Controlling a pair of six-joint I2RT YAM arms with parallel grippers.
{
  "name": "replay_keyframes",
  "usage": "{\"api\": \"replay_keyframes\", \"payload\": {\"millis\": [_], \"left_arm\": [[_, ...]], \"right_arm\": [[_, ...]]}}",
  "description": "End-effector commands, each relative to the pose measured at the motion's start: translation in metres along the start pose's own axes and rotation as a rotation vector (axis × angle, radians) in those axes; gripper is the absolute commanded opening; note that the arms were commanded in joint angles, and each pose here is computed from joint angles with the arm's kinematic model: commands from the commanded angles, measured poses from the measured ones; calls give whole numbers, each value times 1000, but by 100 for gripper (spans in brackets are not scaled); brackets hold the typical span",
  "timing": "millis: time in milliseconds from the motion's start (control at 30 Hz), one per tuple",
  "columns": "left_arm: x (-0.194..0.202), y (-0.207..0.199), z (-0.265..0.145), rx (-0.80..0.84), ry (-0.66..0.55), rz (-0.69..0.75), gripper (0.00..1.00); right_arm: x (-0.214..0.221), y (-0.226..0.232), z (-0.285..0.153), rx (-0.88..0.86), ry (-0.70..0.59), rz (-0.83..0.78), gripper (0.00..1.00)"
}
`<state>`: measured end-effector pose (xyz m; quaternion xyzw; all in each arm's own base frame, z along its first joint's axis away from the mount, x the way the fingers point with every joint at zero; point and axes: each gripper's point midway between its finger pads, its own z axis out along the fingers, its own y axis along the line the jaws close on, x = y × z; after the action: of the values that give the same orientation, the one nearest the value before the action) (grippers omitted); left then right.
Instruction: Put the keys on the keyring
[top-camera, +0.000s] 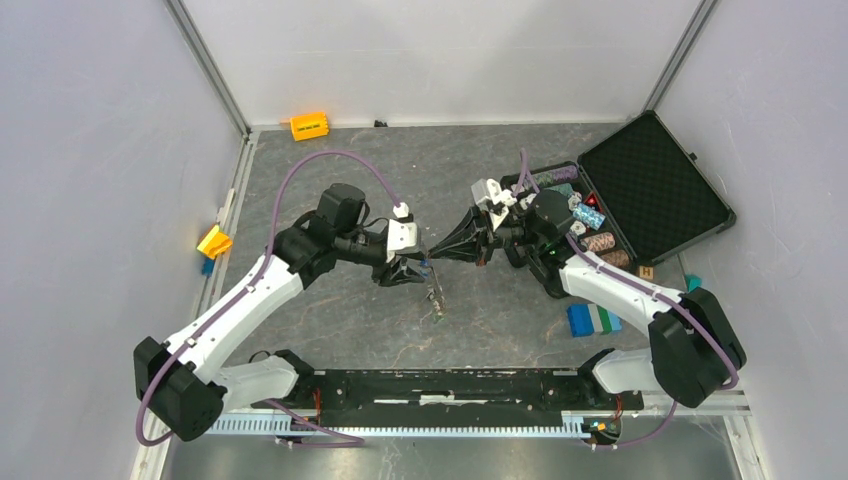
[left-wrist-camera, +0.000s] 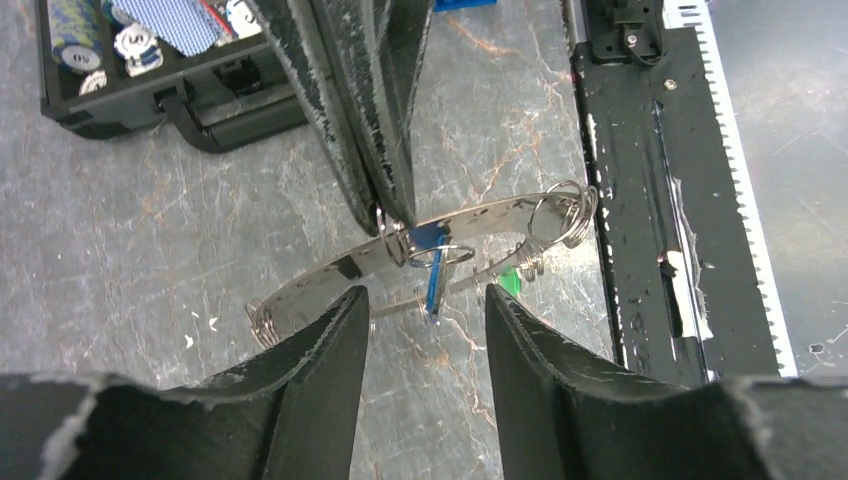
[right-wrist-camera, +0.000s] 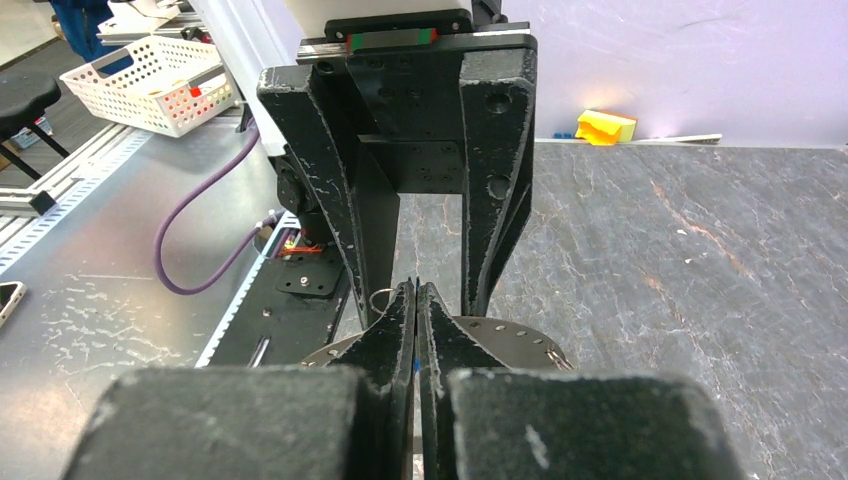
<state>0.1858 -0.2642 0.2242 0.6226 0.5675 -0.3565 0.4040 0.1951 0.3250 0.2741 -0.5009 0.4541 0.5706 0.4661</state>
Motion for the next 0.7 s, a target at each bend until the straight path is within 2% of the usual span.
{"api": "replay_keyframes", "payload": {"millis": [0,133,333,533,667], "left_arm": [[-31,0,0,38,-107,29,51],[-33,-1,1,49,-123,3,39],[-31,-2,3,49,-124,-22,12],[-26,0,9,38,-145,-59,3],[-27,0,13,48,-165,-85,2]], "right_arm": [[-12,0,-1,-11,-35,-44,0],[-11,-2,0,-7,-35,-41,0],[-14,-6,-1,11,-43,-39,0],[-18,-7,-3,34,-80,-20,0],[-20,-8,-4,43,-100,-8,0]]}}
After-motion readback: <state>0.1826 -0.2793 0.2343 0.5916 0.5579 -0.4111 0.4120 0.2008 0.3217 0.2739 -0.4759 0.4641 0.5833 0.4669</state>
